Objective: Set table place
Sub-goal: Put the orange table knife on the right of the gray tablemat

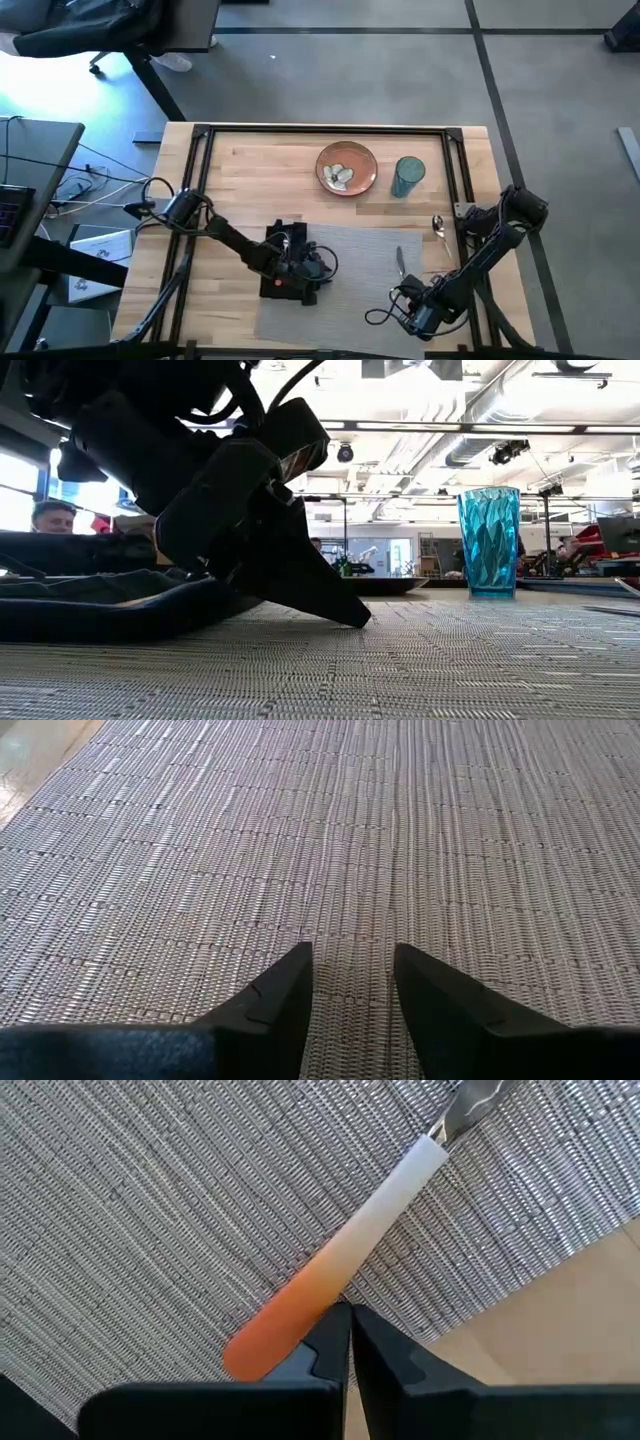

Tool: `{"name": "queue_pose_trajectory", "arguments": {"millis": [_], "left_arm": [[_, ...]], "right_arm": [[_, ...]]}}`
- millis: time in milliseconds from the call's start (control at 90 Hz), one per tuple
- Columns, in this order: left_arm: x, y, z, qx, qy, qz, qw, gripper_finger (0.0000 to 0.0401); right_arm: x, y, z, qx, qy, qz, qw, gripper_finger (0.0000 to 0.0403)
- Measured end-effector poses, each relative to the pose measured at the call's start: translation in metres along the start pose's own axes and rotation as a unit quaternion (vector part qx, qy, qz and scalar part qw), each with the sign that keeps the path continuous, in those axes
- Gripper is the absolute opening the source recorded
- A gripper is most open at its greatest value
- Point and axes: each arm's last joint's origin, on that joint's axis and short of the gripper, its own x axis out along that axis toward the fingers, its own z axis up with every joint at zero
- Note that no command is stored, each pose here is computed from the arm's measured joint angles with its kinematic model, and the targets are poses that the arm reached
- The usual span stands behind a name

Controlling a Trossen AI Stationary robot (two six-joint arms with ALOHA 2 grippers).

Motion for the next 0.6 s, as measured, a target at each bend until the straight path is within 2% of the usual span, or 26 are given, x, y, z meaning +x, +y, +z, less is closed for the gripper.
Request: {"name": "queue_pose_trajectory", "arguments": {"millis": [600], "left_arm": [[0.0000,0.0001,0.0001,0.000,0.000,0.000,1.000,0.0129]], "right_arm": [[-0.0016,0.0030,0.0039,-0.042,0.003,0.016,0.999,0.0000]]}}
